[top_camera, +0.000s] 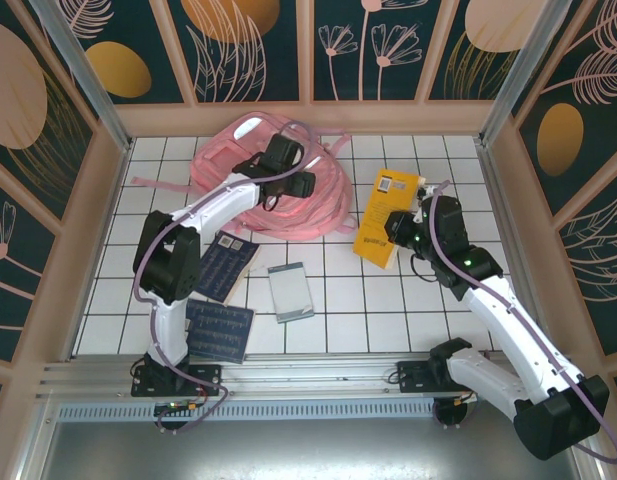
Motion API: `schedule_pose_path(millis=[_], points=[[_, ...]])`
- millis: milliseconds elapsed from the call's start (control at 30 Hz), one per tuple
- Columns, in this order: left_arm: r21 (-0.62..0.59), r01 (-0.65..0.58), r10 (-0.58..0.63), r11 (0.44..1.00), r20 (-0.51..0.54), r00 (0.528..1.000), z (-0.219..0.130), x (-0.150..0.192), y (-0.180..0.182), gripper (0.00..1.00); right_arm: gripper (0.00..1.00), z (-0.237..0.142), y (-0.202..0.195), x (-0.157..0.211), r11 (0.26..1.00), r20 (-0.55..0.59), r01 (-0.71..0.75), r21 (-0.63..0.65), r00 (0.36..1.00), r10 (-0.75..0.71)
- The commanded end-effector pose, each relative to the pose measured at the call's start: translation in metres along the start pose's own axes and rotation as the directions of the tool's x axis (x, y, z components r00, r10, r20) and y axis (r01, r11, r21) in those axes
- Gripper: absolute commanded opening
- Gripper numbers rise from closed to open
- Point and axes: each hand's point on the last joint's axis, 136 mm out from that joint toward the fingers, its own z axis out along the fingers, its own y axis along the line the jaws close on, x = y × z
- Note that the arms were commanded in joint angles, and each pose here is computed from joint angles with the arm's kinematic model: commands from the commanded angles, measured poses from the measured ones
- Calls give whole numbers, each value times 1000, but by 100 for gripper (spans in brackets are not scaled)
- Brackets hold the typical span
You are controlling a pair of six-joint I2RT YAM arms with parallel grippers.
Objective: Pack the student bag
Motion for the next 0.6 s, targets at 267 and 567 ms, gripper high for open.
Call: schedule_pose_path(millis=[267,567], points=[[289,145,-117,946,-113,987,41,7,-9,64,0,0,17,-5,995,22,39,-95,999,-37],[445,172,-119,879,-145,982,38,7,-33,31,0,10,18,-1,994,-4,33,-104,999,-34]])
